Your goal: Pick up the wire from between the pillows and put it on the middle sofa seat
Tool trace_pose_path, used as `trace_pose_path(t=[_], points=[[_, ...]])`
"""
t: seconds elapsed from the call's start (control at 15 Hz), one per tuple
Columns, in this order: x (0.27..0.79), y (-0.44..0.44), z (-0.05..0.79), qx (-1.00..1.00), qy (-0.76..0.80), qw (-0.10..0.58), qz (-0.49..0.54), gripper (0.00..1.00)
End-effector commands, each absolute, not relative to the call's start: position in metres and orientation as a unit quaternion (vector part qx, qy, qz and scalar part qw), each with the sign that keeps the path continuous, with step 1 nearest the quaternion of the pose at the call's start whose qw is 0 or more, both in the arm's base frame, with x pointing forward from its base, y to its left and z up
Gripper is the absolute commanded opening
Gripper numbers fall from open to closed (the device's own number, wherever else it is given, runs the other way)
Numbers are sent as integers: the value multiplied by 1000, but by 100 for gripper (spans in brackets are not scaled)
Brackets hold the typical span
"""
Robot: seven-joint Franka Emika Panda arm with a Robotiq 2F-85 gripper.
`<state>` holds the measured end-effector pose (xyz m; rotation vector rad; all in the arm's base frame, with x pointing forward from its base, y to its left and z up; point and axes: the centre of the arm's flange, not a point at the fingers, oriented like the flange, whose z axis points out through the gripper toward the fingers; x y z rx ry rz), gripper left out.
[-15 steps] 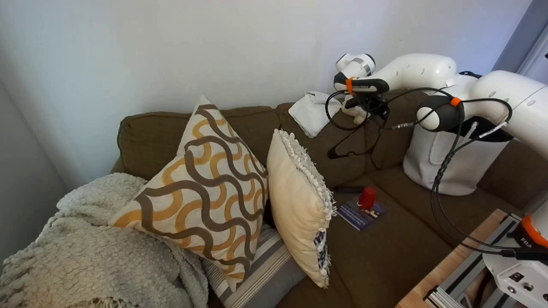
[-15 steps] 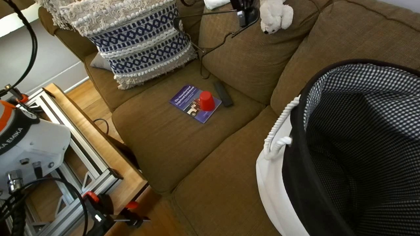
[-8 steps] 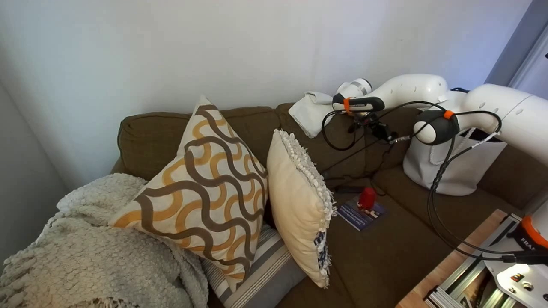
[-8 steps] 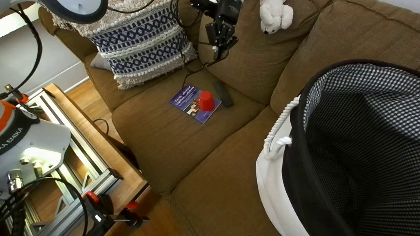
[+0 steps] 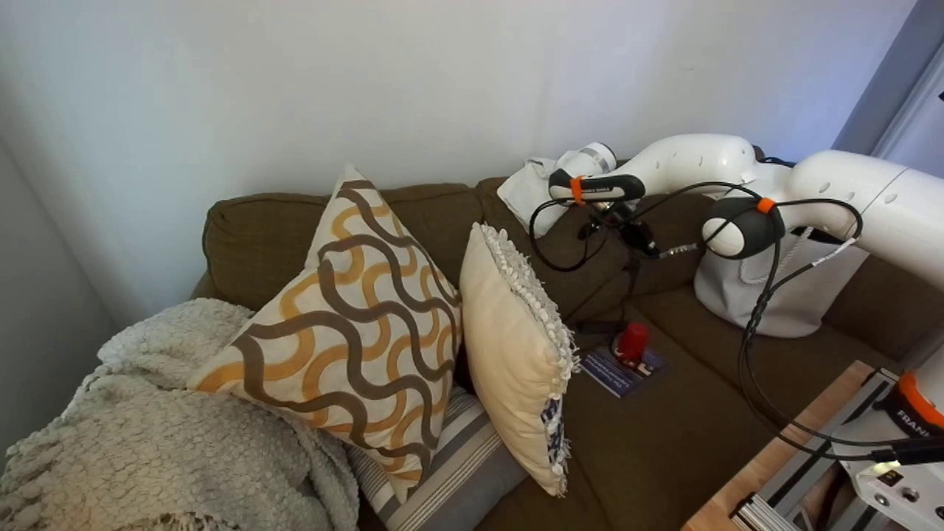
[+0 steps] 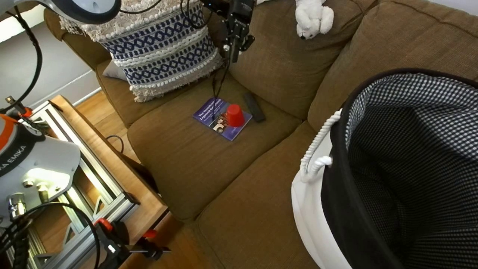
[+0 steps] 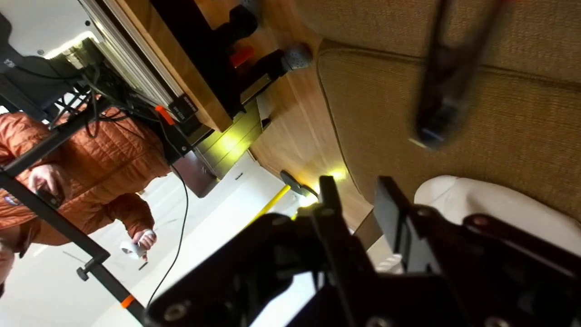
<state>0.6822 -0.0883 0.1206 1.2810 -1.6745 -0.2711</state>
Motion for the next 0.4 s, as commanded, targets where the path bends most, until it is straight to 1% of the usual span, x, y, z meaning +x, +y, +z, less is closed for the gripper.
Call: trace_pose_path(t=[0.0,0.13,0.2,0.33], points=[[682,-162,156,462,-714,524,-51,59],[687,-198,188,468,-701,538,3,75],[686,-159,167,472,-699,537,-23,59],[685,-196,188,463,-703,540,-8,72]])
